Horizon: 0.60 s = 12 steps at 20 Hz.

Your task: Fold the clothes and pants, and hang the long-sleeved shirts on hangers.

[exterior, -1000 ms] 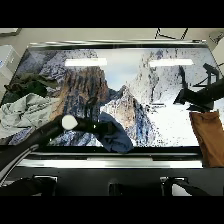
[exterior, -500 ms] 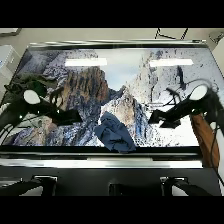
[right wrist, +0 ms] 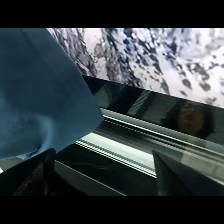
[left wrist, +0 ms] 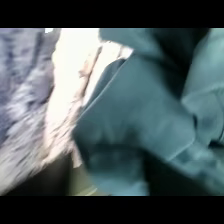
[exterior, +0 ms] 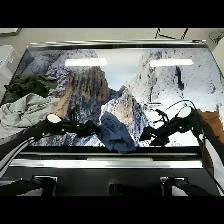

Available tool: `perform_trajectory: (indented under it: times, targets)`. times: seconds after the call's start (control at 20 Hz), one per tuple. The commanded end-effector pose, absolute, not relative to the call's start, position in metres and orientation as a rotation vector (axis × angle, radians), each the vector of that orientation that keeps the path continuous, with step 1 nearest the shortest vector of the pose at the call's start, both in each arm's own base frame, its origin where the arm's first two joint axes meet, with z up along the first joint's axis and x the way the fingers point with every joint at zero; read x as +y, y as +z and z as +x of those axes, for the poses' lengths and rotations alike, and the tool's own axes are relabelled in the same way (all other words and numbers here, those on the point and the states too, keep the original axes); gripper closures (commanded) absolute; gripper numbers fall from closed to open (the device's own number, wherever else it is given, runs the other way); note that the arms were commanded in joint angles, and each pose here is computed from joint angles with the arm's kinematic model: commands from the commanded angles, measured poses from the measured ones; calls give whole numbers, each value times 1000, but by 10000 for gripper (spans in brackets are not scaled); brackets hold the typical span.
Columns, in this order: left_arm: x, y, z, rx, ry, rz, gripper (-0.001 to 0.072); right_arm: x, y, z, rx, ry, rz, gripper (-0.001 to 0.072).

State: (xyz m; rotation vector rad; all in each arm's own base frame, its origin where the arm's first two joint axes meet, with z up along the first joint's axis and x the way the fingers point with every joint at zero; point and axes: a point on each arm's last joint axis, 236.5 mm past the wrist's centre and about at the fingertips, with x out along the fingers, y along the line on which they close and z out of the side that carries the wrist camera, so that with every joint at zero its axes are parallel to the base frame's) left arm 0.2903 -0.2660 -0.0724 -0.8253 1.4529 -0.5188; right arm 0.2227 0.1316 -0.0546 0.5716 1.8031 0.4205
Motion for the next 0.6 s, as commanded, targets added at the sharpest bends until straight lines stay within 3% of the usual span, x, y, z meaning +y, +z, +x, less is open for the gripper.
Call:
perform_trajectory:
  times: [0.0,0.05,0.3,0.45,0.5,0.55]
  targets:
    - [-277,-80,304,1389,-477,-888,648,150,-64,219,1778,437,700,-8]
    - [-276,-79,305,1379,-484,-881,677,158,-67,218,1761,444,752,-8]
    - [-274,-68,309,1346,-505,-873,678,183,-78,226,1647,437,977,-8]
    - [-275,-61,310,1331,-515,-872,679,199,-87,225,1633,437,926,5]
    - [-275,-58,310,1323,-520,-872,678,209,-87,224,1626,447,914,127]
    - [-275,-53,312,1309,-526,-871,678,214,-87,224,1624,461,897,440]
